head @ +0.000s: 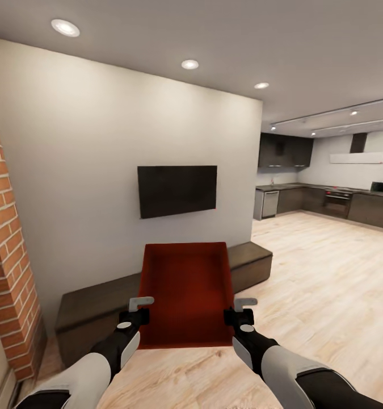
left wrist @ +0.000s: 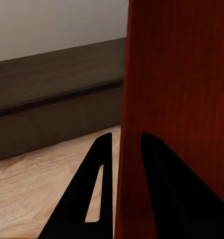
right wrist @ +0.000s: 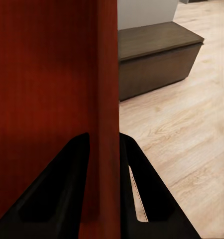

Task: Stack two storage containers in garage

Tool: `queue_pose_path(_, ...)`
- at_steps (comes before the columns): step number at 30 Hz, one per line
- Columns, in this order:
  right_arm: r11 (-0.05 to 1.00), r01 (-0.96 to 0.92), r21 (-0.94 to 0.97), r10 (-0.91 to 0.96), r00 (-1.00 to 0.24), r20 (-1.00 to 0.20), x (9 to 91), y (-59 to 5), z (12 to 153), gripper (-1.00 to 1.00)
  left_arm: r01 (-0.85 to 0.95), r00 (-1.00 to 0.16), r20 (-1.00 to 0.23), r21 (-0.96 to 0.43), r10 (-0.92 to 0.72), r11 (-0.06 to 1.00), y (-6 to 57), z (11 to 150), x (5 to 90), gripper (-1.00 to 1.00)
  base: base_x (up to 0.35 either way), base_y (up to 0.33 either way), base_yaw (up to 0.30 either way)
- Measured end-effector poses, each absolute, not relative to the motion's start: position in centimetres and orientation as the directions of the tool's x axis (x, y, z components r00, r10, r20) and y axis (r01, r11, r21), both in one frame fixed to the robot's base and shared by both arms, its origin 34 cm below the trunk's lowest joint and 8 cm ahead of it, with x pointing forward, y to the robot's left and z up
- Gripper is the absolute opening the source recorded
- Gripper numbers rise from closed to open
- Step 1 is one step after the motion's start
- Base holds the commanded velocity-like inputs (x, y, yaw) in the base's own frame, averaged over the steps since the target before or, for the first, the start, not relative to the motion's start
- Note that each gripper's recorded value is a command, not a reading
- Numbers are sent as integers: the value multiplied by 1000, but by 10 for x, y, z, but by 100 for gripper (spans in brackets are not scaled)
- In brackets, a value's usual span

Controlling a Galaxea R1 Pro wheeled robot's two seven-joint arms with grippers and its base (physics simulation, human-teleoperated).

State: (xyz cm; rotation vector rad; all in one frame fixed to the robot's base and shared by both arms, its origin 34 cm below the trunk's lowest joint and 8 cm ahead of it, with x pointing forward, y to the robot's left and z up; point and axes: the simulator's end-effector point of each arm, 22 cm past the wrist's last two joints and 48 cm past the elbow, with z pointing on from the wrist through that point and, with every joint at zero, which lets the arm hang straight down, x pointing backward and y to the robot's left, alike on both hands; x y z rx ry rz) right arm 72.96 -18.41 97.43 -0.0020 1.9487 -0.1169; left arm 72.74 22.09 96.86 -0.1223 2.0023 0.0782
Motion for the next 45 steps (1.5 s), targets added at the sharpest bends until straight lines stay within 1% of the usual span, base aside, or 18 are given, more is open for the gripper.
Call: queue_pose_path(45,995,53,-84,-58,-372,-926,730,-184,976,-100,-122,-417,-907,0,-52,992,221,970,727,-100,0,0,-280)
